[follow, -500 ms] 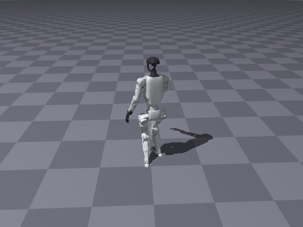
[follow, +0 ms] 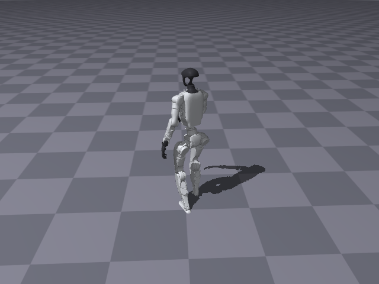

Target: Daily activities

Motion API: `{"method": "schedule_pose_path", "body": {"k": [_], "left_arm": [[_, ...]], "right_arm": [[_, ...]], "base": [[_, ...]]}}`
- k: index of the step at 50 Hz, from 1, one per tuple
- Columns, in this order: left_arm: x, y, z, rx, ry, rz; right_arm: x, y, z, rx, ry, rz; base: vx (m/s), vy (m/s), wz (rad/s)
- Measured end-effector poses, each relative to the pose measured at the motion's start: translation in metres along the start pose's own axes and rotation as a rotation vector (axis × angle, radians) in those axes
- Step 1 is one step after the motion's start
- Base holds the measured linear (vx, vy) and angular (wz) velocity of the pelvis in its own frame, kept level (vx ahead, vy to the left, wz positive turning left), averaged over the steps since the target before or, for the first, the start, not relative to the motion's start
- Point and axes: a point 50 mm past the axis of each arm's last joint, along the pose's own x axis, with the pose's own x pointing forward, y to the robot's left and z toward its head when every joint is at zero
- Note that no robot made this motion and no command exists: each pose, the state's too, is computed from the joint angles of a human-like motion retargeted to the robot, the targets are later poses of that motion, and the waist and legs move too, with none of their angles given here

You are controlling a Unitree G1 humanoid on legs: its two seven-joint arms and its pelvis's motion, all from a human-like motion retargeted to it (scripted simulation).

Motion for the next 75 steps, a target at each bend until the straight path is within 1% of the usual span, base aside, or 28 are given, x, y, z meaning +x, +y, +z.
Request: {"method": "schedule_pose_path", "body": {"k": [5,11,15,19,27,43,52,56,61,66,70,75], "left_arm": [[0.002,0.0,0.01,0.031,-0.029,-0.006],[0.002,0.004,0.029,0.054,-0.106,0.023],[0.0,0.018,0.05,0.078,-0.193,0.069],[-0.004,0.029,0.067,0.095,-0.277,0.109],[-0.011,0.046,0.084,0.111,-0.36,0.165],[-0.006,0.045,0.054,0.106,-0.246,0.136],[-0.001,0.034,0.026,0.038,-0.129,0.069],[0.0,0.025,0.011,-0.018,-0.065,0.036],[0.001,0.016,-0.004,-0.087,-0.003,0.014],[0.001,0.017,-0.008,-0.134,0.015,0.027],[0.0,0.024,-0.006,-0.137,-0.003,0.055],[-0.001,0.035,0.001,-0.104,-0.039,0.091]], "right_arm": [[-0.011,0.011,-0.06,0.081,0.264,-0.023],[-0.049,0.034,-0.127,0.227,0.573,-0.065],[-0.075,0.047,-0.156,0.325,0.712,-0.104],[-0.096,0.063,-0.173,0.399,0.792,-0.118],[-0.112,0.084,-0.178,0.494,0.801,-0.132],[-0.113,0.093,-0.153,0.549,0.58,-0.168],[-0.128,0.121,-0.159,0.565,0.646,-0.054],[-0.133,0.125,-0.167,0.569,0.697,-0.007],[-0.129,0.115,-0.168,0.582,0.687,-0.024],[-0.115,0.081,-0.15,0.559,0.515,-0.146],[-0.104,0.037,-0.114,0.469,0.269,-0.259],[-0.099,-0.012,-0.046,0.29,-0.07,-0.328]], "base": [[-0.03,-0.01,0.5],[-0.09,0.02,0.42],[-0.09,0.03,0.56],[-0.14,0.06,0.37],[-0.14,0.07,0.48],[-0.1,0.04,0.75],[-0.01,-0.03,0.72],[0.02,-0.04,0.5],[0.03,-0.03,0.46],[0.02,-0.02,0.39],[0.01,-0.01,0.38],[0.0,-0.02,0.44]]}}
